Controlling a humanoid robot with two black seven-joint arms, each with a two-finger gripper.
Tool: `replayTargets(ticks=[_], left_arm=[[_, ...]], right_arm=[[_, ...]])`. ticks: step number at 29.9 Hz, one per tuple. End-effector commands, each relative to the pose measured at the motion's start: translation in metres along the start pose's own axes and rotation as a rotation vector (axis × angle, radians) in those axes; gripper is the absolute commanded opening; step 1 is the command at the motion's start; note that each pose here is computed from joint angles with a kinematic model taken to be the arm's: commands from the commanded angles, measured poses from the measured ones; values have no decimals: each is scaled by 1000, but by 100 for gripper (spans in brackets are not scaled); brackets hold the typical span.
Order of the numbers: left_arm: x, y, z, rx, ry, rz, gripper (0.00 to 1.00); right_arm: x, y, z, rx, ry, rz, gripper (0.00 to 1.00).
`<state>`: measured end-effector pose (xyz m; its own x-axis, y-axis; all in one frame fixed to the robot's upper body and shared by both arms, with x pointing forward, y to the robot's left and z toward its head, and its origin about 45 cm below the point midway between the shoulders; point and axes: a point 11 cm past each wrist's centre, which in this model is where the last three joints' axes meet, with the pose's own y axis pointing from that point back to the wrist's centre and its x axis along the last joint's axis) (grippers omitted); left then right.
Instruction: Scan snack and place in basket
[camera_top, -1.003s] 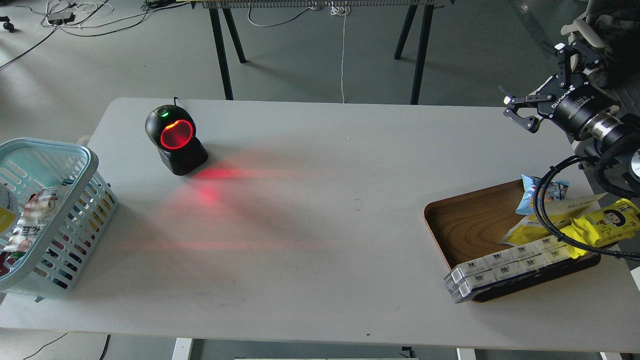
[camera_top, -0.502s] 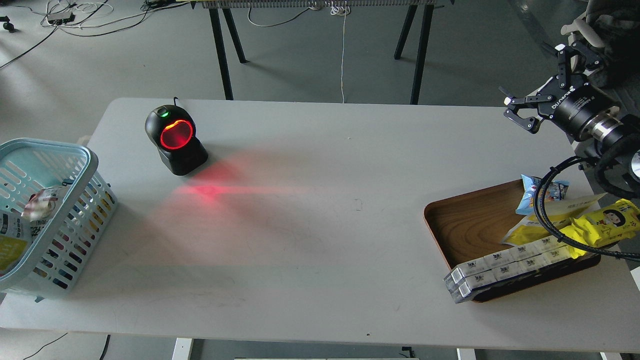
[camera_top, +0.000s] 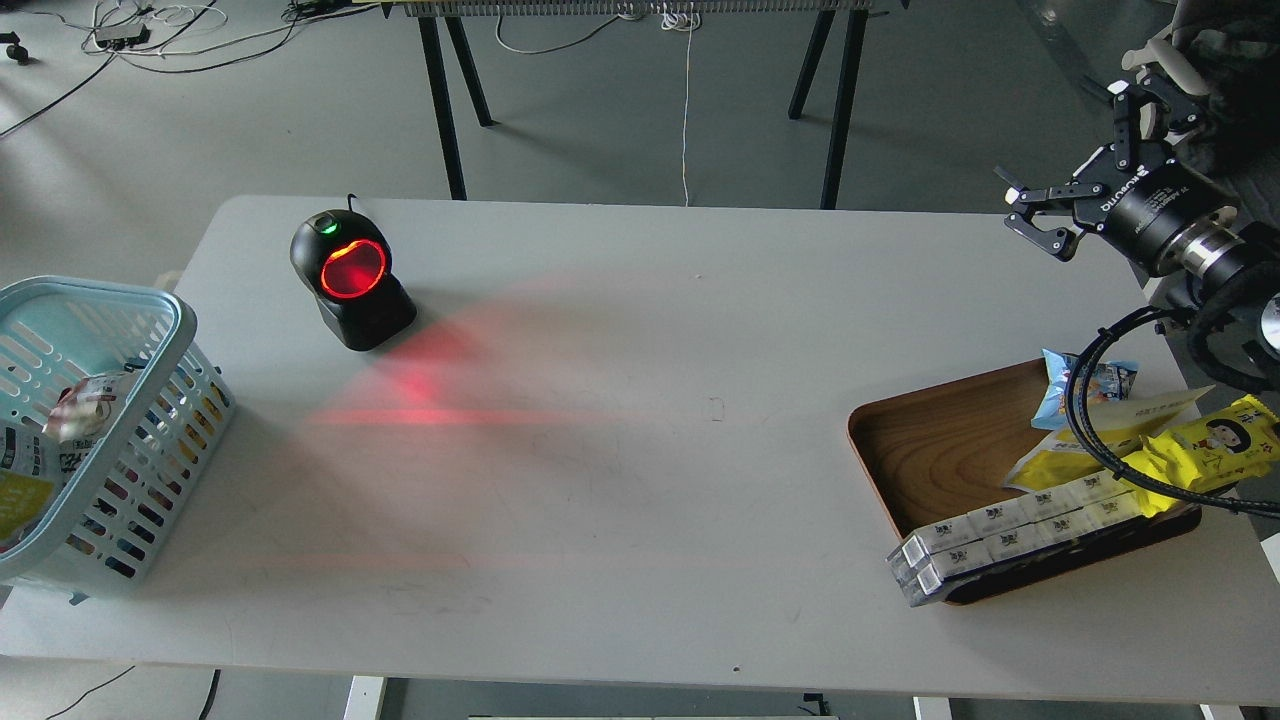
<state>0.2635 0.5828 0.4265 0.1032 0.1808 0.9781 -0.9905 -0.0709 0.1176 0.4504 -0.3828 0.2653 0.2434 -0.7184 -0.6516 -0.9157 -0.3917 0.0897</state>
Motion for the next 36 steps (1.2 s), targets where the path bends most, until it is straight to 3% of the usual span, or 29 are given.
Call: replayTargets(ticks=[1, 4, 8, 19, 28, 36], left_arm=[[20, -27, 29, -82, 191, 107, 96], [28, -58, 66, -191, 425, 149, 97], [10, -101, 127, -353, 758, 92, 97], [-83, -192, 218, -411, 1564, -161, 99], [-142, -230, 253, -362, 1922, -338, 99], [-158, -219, 246, -400, 1932, -429, 99]], right_arm=[[-7, -5, -3, 8, -2, -17, 98], [-12, -10, -4, 16, -5, -31, 98], [-20, -15, -9, 22, 0, -50, 99], [-28, -20, -2, 12, -11, -75, 99], [-20, -2, 13, 33, -81, -71, 99], [-17, -3, 12, 43, -94, -45, 99]])
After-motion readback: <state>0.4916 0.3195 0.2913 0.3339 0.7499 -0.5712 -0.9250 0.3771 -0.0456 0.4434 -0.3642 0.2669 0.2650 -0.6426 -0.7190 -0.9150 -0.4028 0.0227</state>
